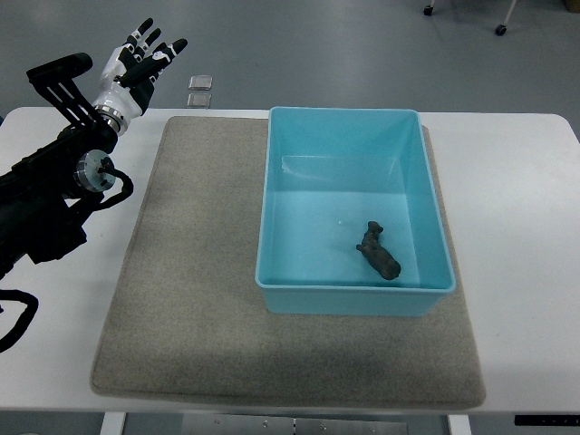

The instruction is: Place brown hippo in blue box with left hand

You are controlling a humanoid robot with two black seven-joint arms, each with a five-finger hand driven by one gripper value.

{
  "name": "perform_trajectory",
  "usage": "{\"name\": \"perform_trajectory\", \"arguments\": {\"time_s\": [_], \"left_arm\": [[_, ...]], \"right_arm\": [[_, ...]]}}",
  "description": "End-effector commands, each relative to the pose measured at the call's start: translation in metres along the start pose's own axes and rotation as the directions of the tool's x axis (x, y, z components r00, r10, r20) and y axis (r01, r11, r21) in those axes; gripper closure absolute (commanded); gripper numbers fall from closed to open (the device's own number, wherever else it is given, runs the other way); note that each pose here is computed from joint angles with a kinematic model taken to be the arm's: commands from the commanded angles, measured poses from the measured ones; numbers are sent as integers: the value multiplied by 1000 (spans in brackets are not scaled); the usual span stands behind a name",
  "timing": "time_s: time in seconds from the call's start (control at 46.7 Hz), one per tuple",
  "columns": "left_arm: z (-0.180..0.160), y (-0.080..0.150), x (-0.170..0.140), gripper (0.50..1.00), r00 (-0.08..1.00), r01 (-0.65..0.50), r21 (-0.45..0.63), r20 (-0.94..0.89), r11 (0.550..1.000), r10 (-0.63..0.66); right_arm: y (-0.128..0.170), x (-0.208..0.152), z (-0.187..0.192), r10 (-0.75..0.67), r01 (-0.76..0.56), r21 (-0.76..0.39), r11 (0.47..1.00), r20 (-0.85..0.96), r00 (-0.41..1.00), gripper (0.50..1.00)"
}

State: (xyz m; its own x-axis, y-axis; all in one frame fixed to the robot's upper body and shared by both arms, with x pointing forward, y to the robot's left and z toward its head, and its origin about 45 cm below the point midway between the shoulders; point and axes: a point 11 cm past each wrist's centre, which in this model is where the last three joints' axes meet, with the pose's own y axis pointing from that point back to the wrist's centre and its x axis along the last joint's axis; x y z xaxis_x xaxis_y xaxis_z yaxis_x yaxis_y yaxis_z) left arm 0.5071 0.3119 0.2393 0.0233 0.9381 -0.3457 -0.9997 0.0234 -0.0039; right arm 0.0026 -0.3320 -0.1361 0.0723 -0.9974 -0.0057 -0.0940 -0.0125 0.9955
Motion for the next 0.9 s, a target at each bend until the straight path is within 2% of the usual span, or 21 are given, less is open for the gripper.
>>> {"name": "perform_trajectory", "arguments": {"time_s": [0.0, 0.449, 0.877], "left_arm": [[0, 0, 0, 501, 1000, -1, -4, 0, 1000, 1], [-5, 0, -6, 501, 1000, -6, -5, -23, 1000, 6], [-11, 4, 3, 501, 996, -69, -6, -63, 998, 68]], "right_arm": [[0, 0, 0, 0, 0, 1, 1000, 0, 1000, 564], [0, 0, 0, 0, 0, 1, 1000, 0, 1000, 564], [0, 0, 0, 2, -2, 0, 1000, 3, 1000, 564]]}}
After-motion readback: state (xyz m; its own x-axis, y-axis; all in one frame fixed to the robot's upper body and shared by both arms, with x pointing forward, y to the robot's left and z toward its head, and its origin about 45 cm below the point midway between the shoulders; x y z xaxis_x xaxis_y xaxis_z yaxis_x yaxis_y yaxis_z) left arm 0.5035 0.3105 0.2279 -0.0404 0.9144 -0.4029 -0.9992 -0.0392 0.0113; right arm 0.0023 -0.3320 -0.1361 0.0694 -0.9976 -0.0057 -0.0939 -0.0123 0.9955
